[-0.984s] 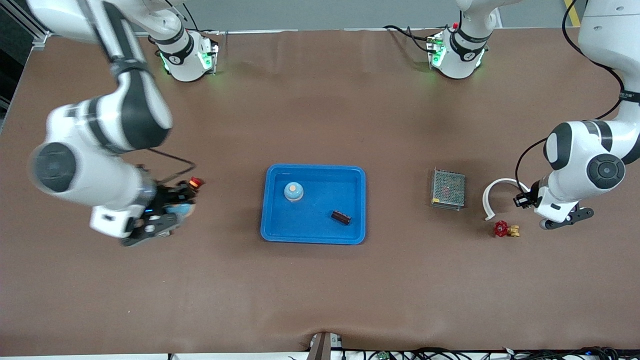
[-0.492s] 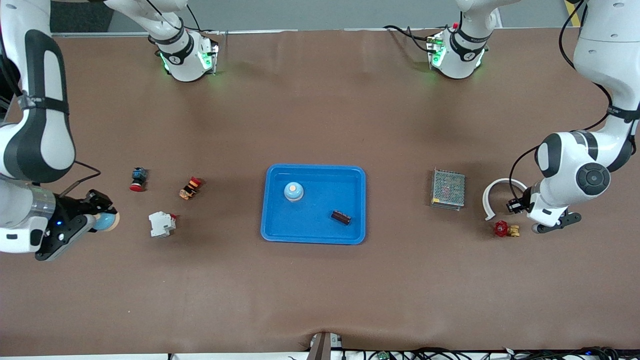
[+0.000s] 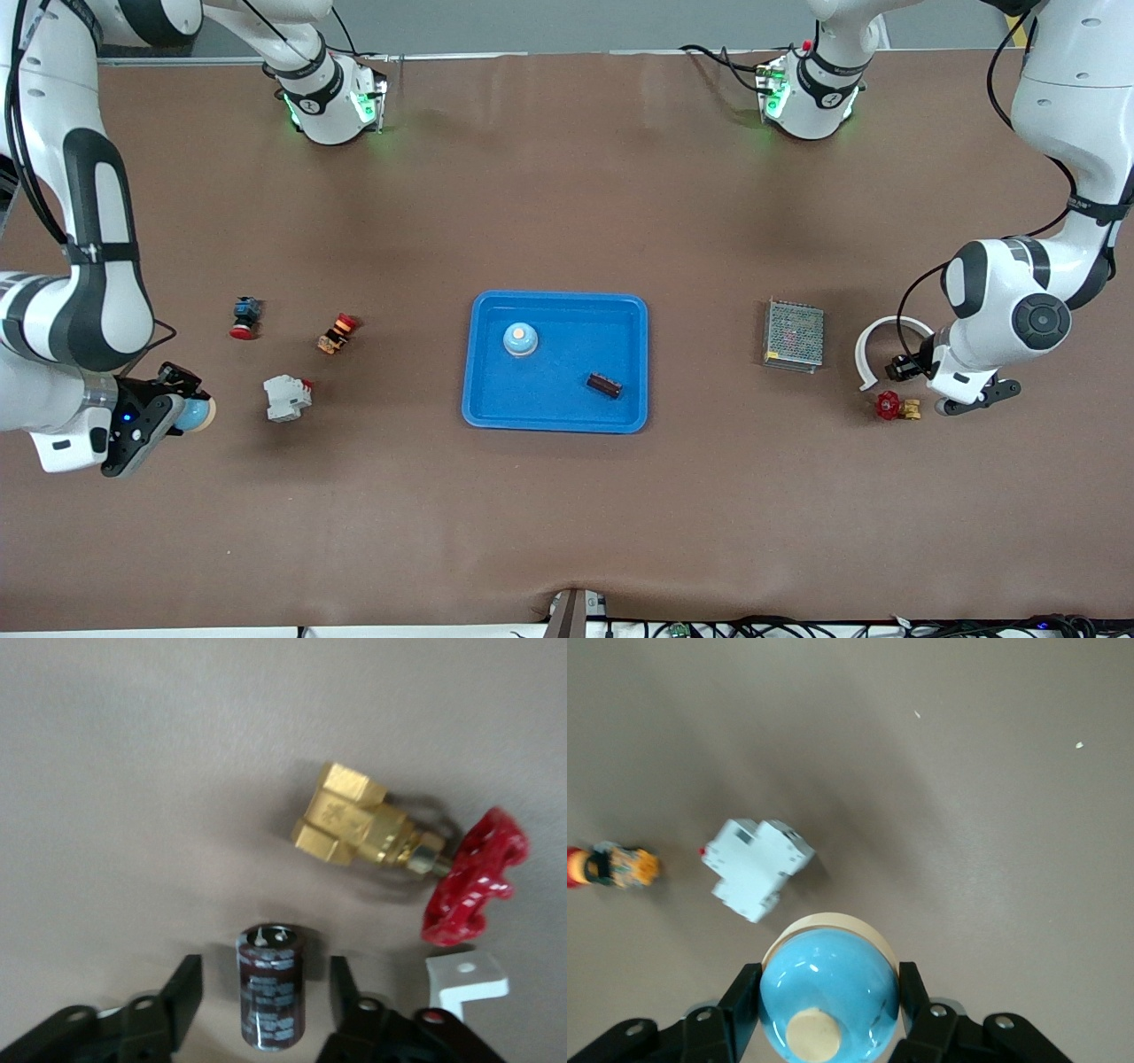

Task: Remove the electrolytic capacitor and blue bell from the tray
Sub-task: 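Release the capacitor from the left gripper while the right gripper releases the bell, then reach the left gripper to the second capacitor while the right gripper withdraws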

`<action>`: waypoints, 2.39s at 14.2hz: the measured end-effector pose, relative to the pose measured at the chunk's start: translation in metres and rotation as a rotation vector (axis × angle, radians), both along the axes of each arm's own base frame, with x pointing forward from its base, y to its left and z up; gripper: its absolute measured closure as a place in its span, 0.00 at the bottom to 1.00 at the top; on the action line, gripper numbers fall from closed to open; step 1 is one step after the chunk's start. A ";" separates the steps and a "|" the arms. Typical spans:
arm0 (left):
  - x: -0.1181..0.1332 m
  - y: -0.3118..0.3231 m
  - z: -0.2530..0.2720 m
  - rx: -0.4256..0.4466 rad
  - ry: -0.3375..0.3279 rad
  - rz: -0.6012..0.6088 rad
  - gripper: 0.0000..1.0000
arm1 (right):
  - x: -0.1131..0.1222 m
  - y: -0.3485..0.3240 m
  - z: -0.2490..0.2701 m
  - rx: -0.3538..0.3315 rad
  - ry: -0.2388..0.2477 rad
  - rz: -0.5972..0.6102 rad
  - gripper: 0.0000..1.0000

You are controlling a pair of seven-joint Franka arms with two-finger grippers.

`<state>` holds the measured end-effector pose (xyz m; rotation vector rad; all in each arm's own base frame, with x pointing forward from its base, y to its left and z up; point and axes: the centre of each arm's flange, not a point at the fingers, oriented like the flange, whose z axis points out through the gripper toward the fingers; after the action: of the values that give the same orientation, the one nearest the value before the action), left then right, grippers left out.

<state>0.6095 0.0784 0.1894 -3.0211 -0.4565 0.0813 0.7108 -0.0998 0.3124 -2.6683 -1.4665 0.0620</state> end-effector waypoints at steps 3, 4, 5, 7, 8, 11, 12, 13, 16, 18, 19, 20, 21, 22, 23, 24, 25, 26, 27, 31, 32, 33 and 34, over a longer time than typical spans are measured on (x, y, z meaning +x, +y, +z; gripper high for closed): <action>0.015 -0.008 0.025 0.001 -0.043 -0.013 0.00 | 0.001 -0.009 -0.030 -0.012 -0.012 0.027 0.33; 0.020 -0.017 0.038 -0.001 -0.048 -0.020 0.00 | 0.000 -0.010 -0.040 -0.014 -0.017 0.029 0.33; 0.025 -0.029 0.052 -0.003 -0.044 -0.018 0.00 | -0.001 -0.011 -0.051 -0.016 -0.022 0.029 0.33; 0.032 -0.061 0.082 -0.009 -0.030 0.008 0.00 | -0.005 -0.012 -0.073 -0.021 -0.030 0.027 0.33; 0.035 -0.082 0.097 -0.013 -0.025 0.031 0.00 | -0.008 -0.012 -0.084 -0.022 -0.030 0.026 0.35; 0.038 -0.151 0.130 -0.043 -0.035 0.116 0.00 | -0.016 -0.012 -0.110 -0.024 -0.025 0.023 0.35; 0.037 -0.175 0.137 -0.058 -0.045 0.144 0.00 | -0.018 -0.012 -0.115 -0.024 -0.023 0.022 0.35; 0.035 -0.200 0.144 -0.071 -0.054 0.167 0.00 | -0.019 -0.012 -0.118 -0.024 -0.020 0.021 0.35; 0.026 -0.272 0.157 -0.091 -0.078 0.237 0.00 | -0.022 -0.013 -0.121 -0.023 -0.013 0.020 0.35; 0.019 -0.326 0.159 -0.111 -0.085 0.287 0.00 | -0.022 -0.014 -0.123 -0.022 -0.010 0.017 0.35; 0.015 -0.353 0.158 -0.123 -0.084 0.302 0.00 | -0.023 -0.015 -0.123 -0.019 -0.010 0.014 0.35; 0.010 -0.378 0.154 -0.133 -0.079 0.312 0.00 | -0.023 -0.015 -0.123 -0.011 -0.012 0.006 0.30; 0.006 -0.402 0.150 -0.142 -0.072 0.328 0.00 | -0.023 -0.015 -0.123 -0.001 -0.014 -0.004 0.19; 0.002 -0.422 0.145 -0.152 -0.064 0.351 0.00 | -0.023 -0.015 -0.123 0.003 -0.014 -0.008 0.11; 0.000 -0.438 0.139 -0.161 -0.056 0.376 0.00 | -0.023 -0.015 -0.123 0.006 -0.014 -0.011 0.02; -0.001 -0.452 0.133 -0.168 -0.048 0.399 0.00 | -0.022 -0.014 -0.122 0.011 -0.013 -0.015 0.00; -0.002 -0.463 0.127 -0.174 -0.039 0.419 0.00 | -0.022 -0.013 -0.121 0.020 -0.008 -0.022 0.00; -0.003 -0.473 0.121 -0.179 -0.031 0.434 0.00 | -0.020 -0.011 -0.117 0.037 -0.003 -0.037 0.00; -0.004 -0.480 0.115 -0.186 -0.027 0.448 0.02 | -0.018 -0.009 -0.111 0.050 0.007 -0.060 0.00; -0.007 -0.506 0.084 -0.218 -0.072 0.519 0.09 | -0.012 0.002 -0.065 0.060 0.058 -0.230 0.00; -0.010 -0.512 0.075 -0.223 -0.085 0.532 0.13 | -0.011 0.009 -0.048 0.059 0.067 -0.279 0.00; -0.012 -0.519 0.066 -0.227 -0.094 0.543 0.13 | -0.012 0.021 -0.030 0.055 0.084 -0.337 0.00; -0.015 -0.524 0.056 -0.230 -0.097 0.552 0.18 | -0.013 0.038 -0.009 0.048 0.104 -0.402 0.00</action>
<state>0.5947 -0.4457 0.2458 -3.0195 -1.3632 0.0219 0.6976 -0.0621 0.3031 -2.8134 -0.8710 0.1306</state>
